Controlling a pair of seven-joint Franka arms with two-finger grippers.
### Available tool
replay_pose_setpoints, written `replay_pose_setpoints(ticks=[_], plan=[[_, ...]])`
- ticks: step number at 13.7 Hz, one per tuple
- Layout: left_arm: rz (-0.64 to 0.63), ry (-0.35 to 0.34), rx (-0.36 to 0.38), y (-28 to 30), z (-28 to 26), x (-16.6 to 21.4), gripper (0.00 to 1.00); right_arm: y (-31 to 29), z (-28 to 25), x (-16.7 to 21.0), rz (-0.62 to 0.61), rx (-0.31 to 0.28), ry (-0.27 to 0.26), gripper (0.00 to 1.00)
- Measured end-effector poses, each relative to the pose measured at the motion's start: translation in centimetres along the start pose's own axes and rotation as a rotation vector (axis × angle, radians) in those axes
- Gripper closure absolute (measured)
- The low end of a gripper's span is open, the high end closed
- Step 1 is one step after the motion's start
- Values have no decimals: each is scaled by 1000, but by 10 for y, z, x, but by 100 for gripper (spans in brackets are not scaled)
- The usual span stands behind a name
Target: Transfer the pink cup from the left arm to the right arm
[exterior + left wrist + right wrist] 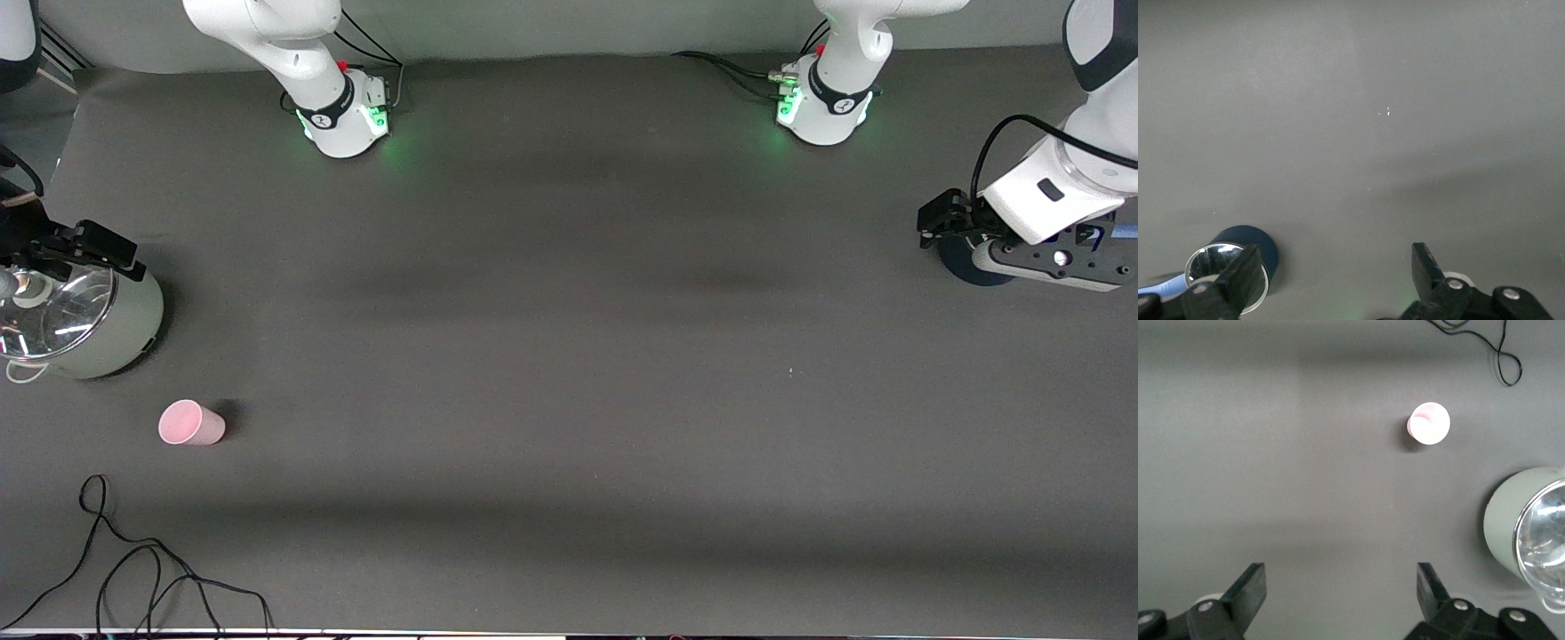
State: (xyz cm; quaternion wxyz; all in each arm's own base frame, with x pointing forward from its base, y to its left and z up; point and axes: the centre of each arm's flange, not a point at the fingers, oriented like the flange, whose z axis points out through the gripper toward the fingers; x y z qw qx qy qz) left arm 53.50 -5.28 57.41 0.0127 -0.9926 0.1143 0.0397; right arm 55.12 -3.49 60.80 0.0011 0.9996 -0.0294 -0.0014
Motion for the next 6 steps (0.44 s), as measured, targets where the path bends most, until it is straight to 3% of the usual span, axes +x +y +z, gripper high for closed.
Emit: replay_pose_setpoints(ticks=[6], plan=[[-3,-9,-2,-2,5,2,0,0,5,-1,10,0,-28,0]])
